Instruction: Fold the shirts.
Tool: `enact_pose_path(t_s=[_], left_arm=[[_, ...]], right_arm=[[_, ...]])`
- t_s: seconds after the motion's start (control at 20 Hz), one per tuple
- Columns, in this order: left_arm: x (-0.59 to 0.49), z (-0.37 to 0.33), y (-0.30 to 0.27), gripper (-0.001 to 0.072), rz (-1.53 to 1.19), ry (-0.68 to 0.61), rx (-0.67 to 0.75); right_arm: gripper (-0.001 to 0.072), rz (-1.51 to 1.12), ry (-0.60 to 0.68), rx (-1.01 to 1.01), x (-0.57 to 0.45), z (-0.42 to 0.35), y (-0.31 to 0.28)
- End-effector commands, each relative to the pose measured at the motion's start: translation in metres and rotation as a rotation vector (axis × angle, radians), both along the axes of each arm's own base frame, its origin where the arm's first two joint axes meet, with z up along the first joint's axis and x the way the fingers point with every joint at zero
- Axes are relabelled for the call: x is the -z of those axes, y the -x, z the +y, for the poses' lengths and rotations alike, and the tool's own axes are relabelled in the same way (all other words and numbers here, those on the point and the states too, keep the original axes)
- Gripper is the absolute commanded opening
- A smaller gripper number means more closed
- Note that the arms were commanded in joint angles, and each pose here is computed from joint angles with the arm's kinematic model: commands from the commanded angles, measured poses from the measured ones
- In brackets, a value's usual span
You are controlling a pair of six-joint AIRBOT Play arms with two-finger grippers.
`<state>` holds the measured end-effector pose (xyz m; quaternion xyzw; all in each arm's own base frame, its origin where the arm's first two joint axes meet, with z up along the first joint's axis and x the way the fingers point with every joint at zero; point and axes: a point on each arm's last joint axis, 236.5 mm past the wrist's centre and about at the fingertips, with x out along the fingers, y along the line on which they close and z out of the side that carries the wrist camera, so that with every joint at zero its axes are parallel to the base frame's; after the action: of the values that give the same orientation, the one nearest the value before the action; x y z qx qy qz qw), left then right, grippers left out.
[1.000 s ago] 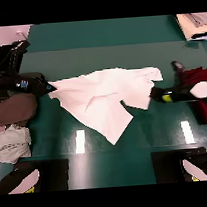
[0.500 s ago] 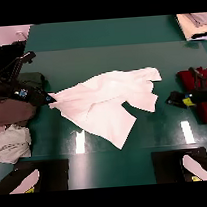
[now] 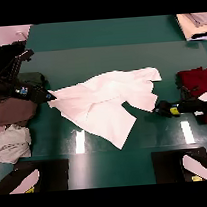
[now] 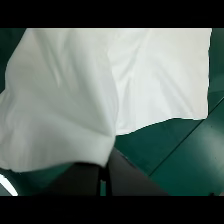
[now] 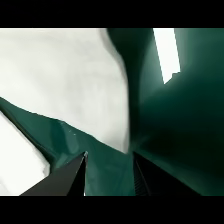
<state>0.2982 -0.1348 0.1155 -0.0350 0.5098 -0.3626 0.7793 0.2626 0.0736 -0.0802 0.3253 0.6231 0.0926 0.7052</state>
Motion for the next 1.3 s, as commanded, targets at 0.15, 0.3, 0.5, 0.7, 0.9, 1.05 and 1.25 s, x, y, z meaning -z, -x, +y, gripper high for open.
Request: enact_pose_path(t_s=[0.15,0.3,0.5,0.7,0.9,1.05,1.25], left_arm=[[0.000,0.000,-0.001,0.0024,-0.001,0.001,-0.005],[0.000,0.000,-0.001,0.0024,-0.001,0.001,-0.006],[0.000,0.000,-0.001,0.0024,-0.002,0.001,-0.007],[-0.009,0.003,-0.022,0.0023,-0.023,0.031,-0.135],[-0.106,0.014,-0.084,0.0024,-0.314,0.120,-0.334],[-0.226,0.019,-0.092,0.0024,-0.622,0.178,-0.361],[-0.379,0.018,-0.034,0.0023,-0.996,0.236,-0.324]], right_arm=[[0.0323,-0.016,0.028,0.033,0.015,0.005,-0.013],[0.0307,-0.026,0.038,0.057,0.016,0.002,-0.018],[0.0023,-0.039,0.051,0.089,0.016,-0.003,-0.024],[0.0014,-0.104,0.035,0.056,-0.015,0.001,-0.038],[0.0013,-0.536,0.101,0.043,-0.174,-0.010,-0.106],[0.0014,-0.854,0.163,0.070,-0.317,-0.024,-0.120],[0.0014,-1.147,0.272,0.088,-0.462,-0.039,-0.085]])
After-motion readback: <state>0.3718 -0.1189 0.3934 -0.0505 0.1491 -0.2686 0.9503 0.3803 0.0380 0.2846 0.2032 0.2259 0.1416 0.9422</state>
